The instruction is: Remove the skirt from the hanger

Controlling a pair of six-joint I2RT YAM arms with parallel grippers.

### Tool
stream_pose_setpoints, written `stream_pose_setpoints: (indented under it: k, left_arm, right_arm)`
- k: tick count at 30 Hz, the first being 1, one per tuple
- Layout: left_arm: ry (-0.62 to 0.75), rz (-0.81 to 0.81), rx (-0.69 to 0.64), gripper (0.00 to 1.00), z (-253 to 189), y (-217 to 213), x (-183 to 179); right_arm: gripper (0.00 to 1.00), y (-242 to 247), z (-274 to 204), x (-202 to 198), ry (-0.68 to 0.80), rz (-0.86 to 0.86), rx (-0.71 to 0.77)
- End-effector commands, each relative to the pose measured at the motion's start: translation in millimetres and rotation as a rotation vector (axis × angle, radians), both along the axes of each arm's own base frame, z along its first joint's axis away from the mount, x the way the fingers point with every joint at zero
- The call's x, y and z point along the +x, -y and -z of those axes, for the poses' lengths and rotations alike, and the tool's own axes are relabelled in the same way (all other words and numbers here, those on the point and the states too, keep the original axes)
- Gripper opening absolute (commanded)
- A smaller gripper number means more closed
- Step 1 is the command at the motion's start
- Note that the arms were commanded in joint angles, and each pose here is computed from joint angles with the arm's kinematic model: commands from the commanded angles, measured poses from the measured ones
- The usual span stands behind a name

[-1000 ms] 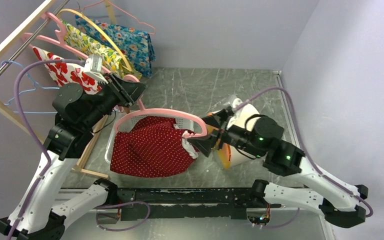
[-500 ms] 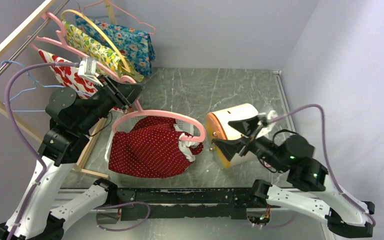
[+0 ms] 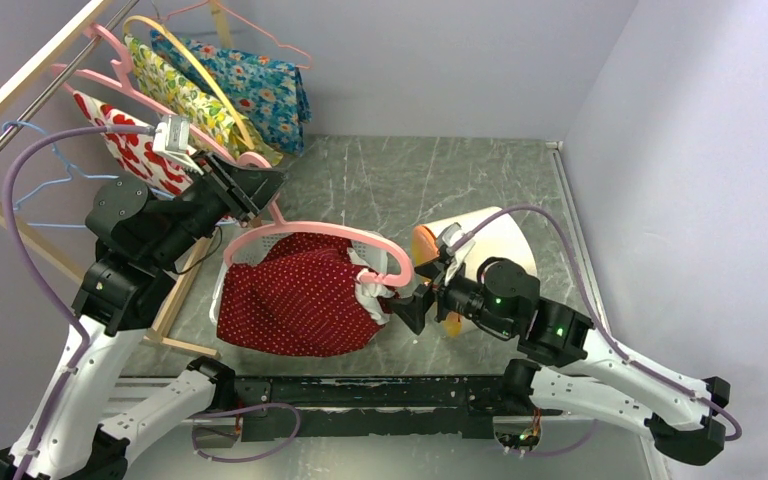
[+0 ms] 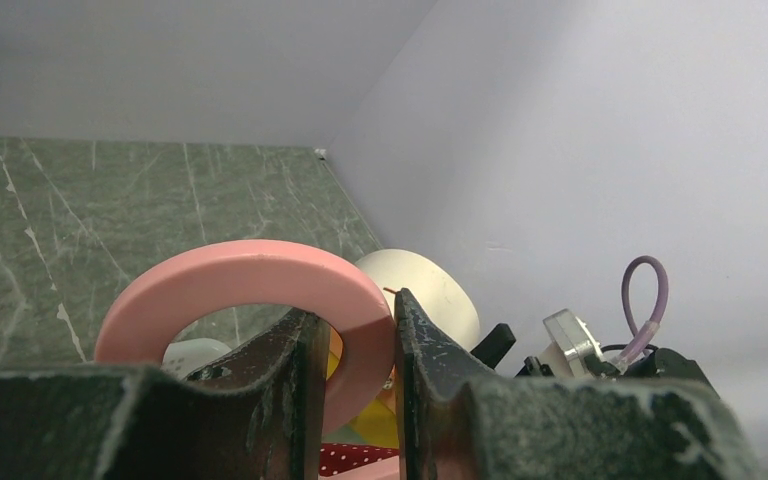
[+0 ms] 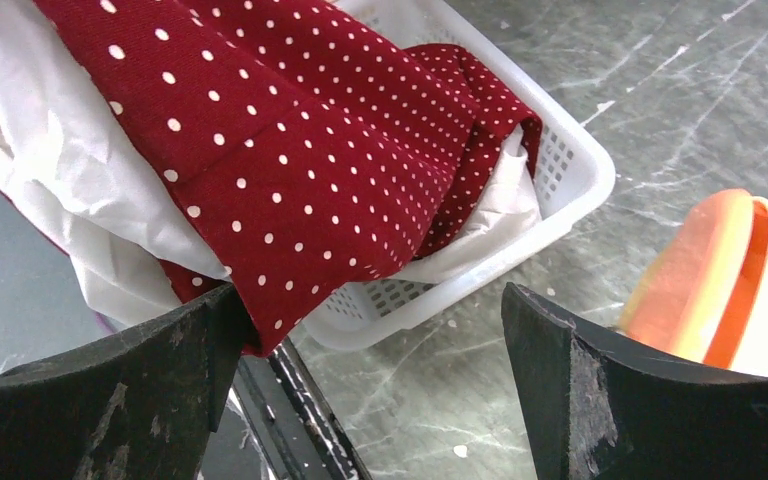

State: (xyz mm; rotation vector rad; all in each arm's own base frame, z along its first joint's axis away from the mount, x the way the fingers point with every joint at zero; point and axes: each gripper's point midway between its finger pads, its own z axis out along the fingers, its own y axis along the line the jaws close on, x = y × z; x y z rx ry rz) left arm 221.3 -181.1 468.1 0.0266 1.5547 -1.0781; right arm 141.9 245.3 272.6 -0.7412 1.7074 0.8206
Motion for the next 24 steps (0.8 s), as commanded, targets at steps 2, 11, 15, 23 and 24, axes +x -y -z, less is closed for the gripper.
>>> stream_pose_setpoints:
  k: [2,11,15,23,24]
  left_arm:
    - [0.064,0.032,-0.050,0.07,-29,0,-14]
    - [0.068,0.022,-0.046,0.07,-27,-2,-14]
    - [0.062,0.021,-0.037,0.07,-26,-2,-14]
    - [0.085,0.016,-0.059,0.07,-35,-5,-20]
    - [0.089,0.010,-0.060,0.07,-37,-7,-20]
  right_arm:
    - [0.99,-5,-11,-7,0.037,-0.051,0.070]
    - [0.99,29,-16,4,0.025,0.132,0.200]
    - [0.99,31,-16,-2,0.063,0.090,0.199]
    - [0.96,8,15,-3,0.031,0.023,0.118]
    - [0.96,5,18,-3,0.028,0.009,0.112]
